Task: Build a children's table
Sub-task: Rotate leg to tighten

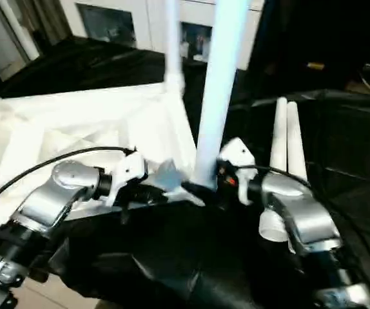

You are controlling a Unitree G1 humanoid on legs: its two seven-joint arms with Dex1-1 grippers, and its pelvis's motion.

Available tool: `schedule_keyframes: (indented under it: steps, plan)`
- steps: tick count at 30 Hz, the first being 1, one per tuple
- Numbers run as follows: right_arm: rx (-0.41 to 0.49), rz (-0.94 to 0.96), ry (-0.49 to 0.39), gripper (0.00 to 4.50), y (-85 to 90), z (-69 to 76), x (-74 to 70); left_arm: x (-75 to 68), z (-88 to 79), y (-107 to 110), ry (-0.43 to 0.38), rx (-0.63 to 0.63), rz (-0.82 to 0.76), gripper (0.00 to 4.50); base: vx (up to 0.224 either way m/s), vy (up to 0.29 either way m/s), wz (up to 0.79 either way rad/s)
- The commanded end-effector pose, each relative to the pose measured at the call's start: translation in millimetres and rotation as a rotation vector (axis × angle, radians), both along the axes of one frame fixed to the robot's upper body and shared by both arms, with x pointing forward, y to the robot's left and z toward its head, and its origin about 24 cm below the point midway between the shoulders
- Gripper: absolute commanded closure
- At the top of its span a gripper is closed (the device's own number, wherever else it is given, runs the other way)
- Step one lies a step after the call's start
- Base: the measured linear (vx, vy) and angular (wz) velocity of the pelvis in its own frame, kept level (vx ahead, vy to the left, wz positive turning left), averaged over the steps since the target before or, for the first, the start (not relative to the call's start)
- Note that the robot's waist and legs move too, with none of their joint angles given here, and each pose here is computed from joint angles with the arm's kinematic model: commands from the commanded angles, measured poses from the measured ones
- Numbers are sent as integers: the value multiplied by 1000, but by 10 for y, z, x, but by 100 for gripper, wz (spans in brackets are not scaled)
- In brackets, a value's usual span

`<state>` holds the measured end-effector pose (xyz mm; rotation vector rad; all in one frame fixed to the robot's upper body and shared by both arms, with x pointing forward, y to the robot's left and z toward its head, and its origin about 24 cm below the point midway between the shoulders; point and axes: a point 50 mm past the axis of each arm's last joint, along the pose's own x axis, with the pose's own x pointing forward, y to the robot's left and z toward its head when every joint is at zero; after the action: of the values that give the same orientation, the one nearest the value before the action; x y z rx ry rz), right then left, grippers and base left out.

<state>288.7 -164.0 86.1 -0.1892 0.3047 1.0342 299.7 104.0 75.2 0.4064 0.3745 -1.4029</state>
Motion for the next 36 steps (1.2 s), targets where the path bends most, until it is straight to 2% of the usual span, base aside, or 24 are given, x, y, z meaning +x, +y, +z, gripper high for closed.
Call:
schedule_keyframes:
  steps: [1, 2, 4, 12, 15, 17, 19, 21, 24, 31, 32, 33, 35, 36]
  plan:
    - [1, 23, 6, 3, 37, -6, -49, -70, 56, -73, -6, -44, -81, 450, 0, 0, 0]
    - [1, 23, 6, 19, 37, -6, -49, -70, 56, -73, -6, -44, -81, 450, 0, 0, 0]
    - [2, 30, 15, 19, 56, -16, -61, -80, 55, -68, -1, -44, -88, 450, 0, 0, 0]
    - [4, 43, 38, 96, 89, -41, -90, -82, 53, -52, 1, -39, -92, 450, 0, 0, 0]
    - [6, 48, 61, 121, 105, -93, -127, -78, 44, -44, 3, -37, -81, 450, 0, 0, 0]
    - [30, -49, 82, 140, 117, -206, -100, -31, 30, -58, 13, -42, -27, 450, 0, 0, 0]
    - [40, -93, 84, 155, 124, -242, -77, -12, 30, -71, 13, -45, -9, 450, 0, 0, 0]
    - [68, -216, 102, 158, 156, -335, -11, 62, 29, -119, 11, -53, 61, 450, 0, 0, 0]
    - [128, -480, 153, 164, 312, -516, 174, 270, 27, -323, -22, -48, 245, 450, -17, 3, 0]
    - [128, -480, 153, 164, 312, -516, 174, 270, 27, -323, -22, -48, 245, 450, -7, 1, 0]
    - [135, -527, 165, 164, 343, -542, 207, 300, 29, -363, -27, -47, 273, 450, 0, 0, 0]
    - [138, -572, 171, 109, 372, -563, 242, 337, 37, -403, -31, -51, 310, 450, 0, 0, 0]
    - [184, -568, 171, 95, 662, -517, 355, 407, 120, -647, -61, -96, 345, 450, 0, 0, 0]
    - [186, -564, 162, 95, 723, -494, 379, 412, 141, -700, -63, -108, 344, 450, 0, 0, 0]
